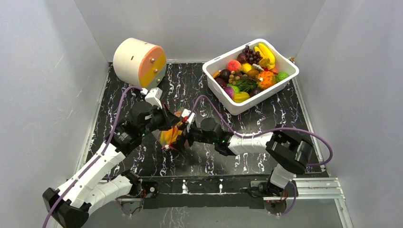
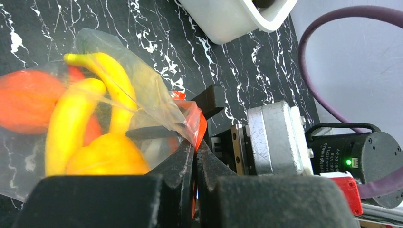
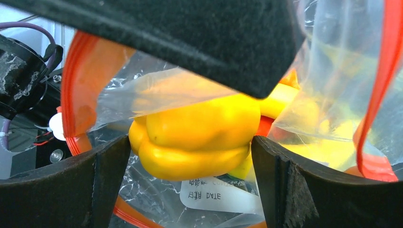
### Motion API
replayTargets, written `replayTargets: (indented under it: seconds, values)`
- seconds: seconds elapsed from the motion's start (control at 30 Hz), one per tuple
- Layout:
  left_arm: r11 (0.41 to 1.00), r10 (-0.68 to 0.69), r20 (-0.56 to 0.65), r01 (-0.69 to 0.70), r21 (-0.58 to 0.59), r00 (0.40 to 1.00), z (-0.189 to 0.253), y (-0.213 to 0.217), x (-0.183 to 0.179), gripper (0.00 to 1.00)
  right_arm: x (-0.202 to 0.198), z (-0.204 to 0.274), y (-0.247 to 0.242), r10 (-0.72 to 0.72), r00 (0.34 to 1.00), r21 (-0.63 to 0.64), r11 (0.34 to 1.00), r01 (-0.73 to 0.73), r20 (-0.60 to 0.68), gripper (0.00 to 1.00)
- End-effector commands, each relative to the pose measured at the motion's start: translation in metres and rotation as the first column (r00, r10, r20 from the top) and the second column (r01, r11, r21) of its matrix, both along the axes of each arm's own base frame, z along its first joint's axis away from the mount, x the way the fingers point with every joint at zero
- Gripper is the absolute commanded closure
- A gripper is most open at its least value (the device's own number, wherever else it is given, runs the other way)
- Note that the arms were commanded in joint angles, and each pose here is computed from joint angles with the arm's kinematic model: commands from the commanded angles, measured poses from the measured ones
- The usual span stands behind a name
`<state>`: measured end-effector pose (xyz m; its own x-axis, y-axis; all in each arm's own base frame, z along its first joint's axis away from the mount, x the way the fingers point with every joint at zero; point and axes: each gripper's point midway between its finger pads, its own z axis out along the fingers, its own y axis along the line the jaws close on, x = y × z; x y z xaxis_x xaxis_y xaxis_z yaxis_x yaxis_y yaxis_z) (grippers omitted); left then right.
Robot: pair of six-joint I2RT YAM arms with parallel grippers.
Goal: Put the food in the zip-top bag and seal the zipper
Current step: Place the fake vegetable in the zipper food storage bag.
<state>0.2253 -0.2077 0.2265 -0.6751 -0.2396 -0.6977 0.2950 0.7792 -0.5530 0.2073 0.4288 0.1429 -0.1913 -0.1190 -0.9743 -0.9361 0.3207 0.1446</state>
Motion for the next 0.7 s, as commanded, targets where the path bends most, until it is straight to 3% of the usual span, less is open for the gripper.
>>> replayTargets:
  seconds: [0.0, 0.2, 0.37, 0.53, 0.67]
  values:
    - [0.999, 0.04, 0.07, -0.038, -0.024, 0.997, 0.017, 0.006, 0.004, 1.0, 0.01, 0.039, -0.004, -0.058, 0.996, 0.021, 0.998, 0.057, 0.068, 0.02]
    - [0.999, 0.053, 0.071, -0.053, 0.01, 0.996, 0.011, 0.012, 0.005, 1.0, 0.009, 0.03, -0.022, -0.089, 0.996, -0.117, 0.989, 0.092, 0.028, 0.05]
    - [0.998, 0.053, 0.071, -0.055, 0.023, 0.996, 0.008, 0.012, 0.007, 1.0, 0.004, 0.042, -0.04, -0.143, 0.99, -0.103, 0.985, 0.141, -0.005, 0.15]
    - [0.998, 0.054, 0.058, -0.056, 0.037, 0.997, 0.002, 0.012, 0.008, 1.0, 0.004, 0.073, -0.051, -0.201, 0.979, -0.027, 0.979, 0.2, -0.035, 0.36]
    - [0.998, 0.055, 0.058, -0.057, 0.028, 0.997, 0.001, 0.011, 0.008, 1.0, 0.009, 0.082, -0.061, -0.272, 0.96, -0.043, 0.962, 0.27, -0.067, 0.49]
